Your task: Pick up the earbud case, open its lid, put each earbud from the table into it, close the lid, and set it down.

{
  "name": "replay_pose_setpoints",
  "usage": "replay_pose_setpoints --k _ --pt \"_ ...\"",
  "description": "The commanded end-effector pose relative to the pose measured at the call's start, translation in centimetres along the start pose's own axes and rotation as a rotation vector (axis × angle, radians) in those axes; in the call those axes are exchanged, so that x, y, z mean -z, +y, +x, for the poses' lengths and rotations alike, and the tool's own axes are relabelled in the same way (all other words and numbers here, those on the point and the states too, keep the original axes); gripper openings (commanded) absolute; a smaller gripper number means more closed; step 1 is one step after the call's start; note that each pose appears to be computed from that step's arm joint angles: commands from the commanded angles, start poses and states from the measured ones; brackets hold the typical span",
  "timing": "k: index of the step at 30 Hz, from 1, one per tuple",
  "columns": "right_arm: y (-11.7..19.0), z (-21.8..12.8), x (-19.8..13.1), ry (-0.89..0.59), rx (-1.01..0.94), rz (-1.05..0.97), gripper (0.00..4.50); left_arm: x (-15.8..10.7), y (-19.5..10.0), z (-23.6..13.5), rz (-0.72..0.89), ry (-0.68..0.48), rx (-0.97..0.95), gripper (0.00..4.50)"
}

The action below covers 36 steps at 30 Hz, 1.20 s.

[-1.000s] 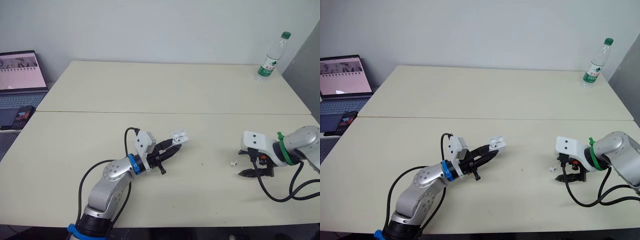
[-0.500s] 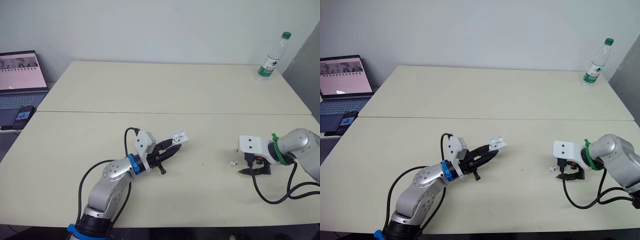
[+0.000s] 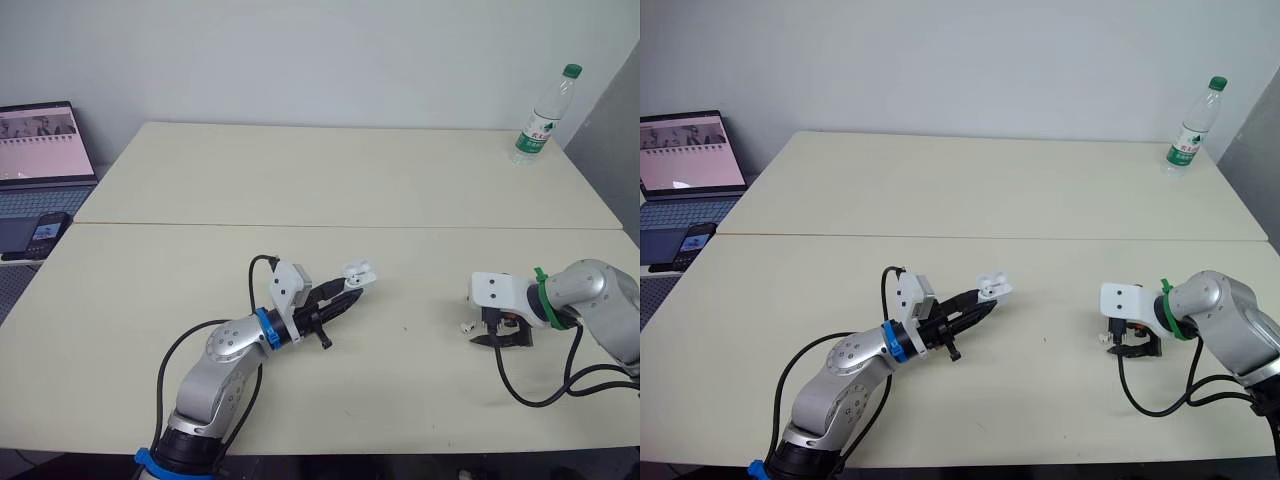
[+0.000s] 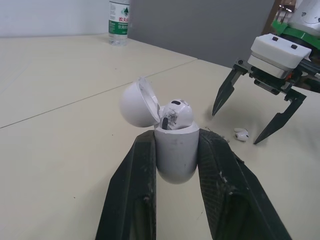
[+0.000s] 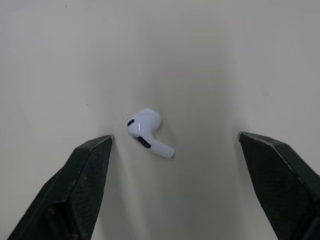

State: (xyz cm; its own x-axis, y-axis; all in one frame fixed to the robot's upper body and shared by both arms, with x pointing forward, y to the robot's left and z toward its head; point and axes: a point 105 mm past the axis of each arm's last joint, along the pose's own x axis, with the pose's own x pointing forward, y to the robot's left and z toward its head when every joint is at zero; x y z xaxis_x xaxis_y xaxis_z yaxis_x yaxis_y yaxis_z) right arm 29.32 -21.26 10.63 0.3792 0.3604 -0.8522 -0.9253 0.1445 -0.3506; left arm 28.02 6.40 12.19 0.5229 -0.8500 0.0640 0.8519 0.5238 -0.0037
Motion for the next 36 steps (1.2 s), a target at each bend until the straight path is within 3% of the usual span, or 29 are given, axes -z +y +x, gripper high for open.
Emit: replay_pose_setpoints --k 1,22,30,36 --pt "-1.5 -0.9 -0.5 -0.007 0.072 -0.034 4.19 -1.3 -0.4 0.2 0.035 -0.044 0.016 0.78" --pt "-3.4 -2.1 -2.3 -0.049 0.142 -0.055 4.19 -1.3 -0.3 0.4 0.035 -0.052 0.018 0.78" --pt "-1.7 -1.2 -1.3 0.013 0.068 0.226 4.19 -1.3 -0.4 0.5 0.033 -0.054 0.019 0.78" --pt "-2.3 -0.5 -1.1 0.026 0.133 0.423 4.19 -1.2 -0.5 0.4 0.031 -0.053 0.017 0.78"
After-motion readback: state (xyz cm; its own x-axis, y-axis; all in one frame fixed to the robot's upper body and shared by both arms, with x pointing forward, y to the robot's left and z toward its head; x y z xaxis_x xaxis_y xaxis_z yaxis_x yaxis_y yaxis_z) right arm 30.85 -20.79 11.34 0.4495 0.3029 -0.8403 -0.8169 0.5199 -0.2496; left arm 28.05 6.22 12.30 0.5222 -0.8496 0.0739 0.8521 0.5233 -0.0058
